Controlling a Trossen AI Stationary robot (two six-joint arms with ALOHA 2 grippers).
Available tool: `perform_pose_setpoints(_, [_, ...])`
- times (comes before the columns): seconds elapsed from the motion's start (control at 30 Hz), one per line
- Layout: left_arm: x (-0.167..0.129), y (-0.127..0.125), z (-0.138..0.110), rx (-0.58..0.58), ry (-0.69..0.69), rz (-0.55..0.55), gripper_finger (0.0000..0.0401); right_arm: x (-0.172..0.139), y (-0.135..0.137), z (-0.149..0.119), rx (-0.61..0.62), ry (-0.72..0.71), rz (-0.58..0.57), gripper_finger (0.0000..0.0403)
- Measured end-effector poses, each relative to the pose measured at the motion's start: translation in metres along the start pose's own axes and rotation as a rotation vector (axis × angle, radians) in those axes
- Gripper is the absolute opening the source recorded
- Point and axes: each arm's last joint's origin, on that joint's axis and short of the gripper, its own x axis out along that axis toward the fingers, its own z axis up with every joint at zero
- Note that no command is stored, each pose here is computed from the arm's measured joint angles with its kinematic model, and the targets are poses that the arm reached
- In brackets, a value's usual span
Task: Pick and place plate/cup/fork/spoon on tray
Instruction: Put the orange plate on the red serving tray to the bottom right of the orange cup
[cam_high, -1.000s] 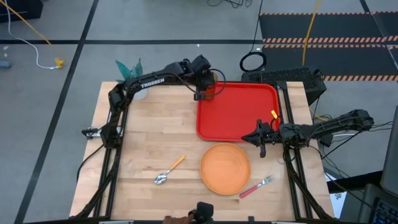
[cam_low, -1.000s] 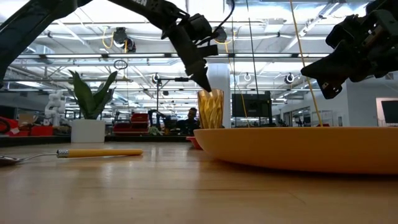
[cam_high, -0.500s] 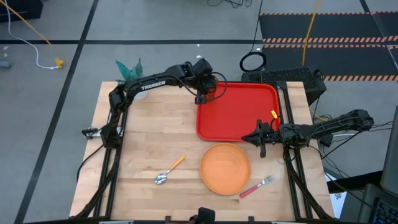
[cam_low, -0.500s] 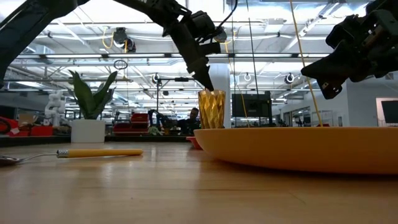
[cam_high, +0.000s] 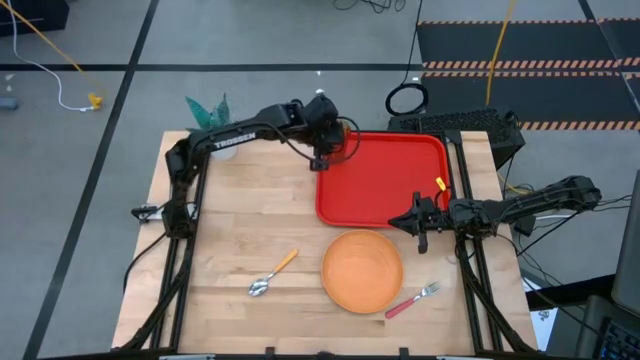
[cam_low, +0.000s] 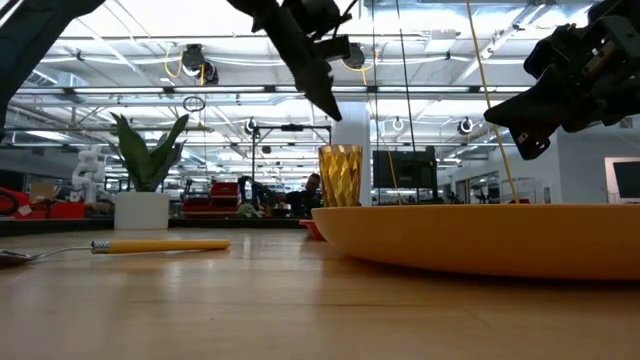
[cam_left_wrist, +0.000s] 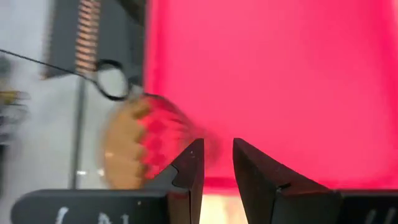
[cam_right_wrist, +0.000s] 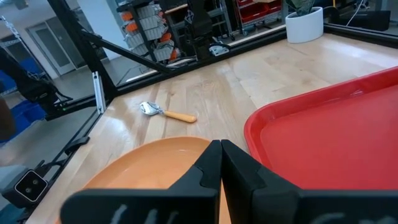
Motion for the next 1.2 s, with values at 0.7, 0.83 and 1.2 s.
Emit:
perform_pose_setpoints(0.7, [0.09, -0.052, -0.053, 0.01, 0.051, 0.045, 0.0088, -0.001, 0.008, 0.0, -0.007, -0.013, 0.06, 0.0])
perform_pose_setpoints(0.83, [0.099, -0.051, -0.064, 0.002, 0.028, 0.069, 0.0088, -0.001, 0.008, 0.001, -0.012, -0.023, 0.063, 0.0])
perform_pose_setpoints(1.2, [0.112, -0.04, -0.085, -0.009, -0.126, 0.094, 0.0088, -0.001, 0.009, 0.002, -0.007, -0.031, 0.064, 0.0])
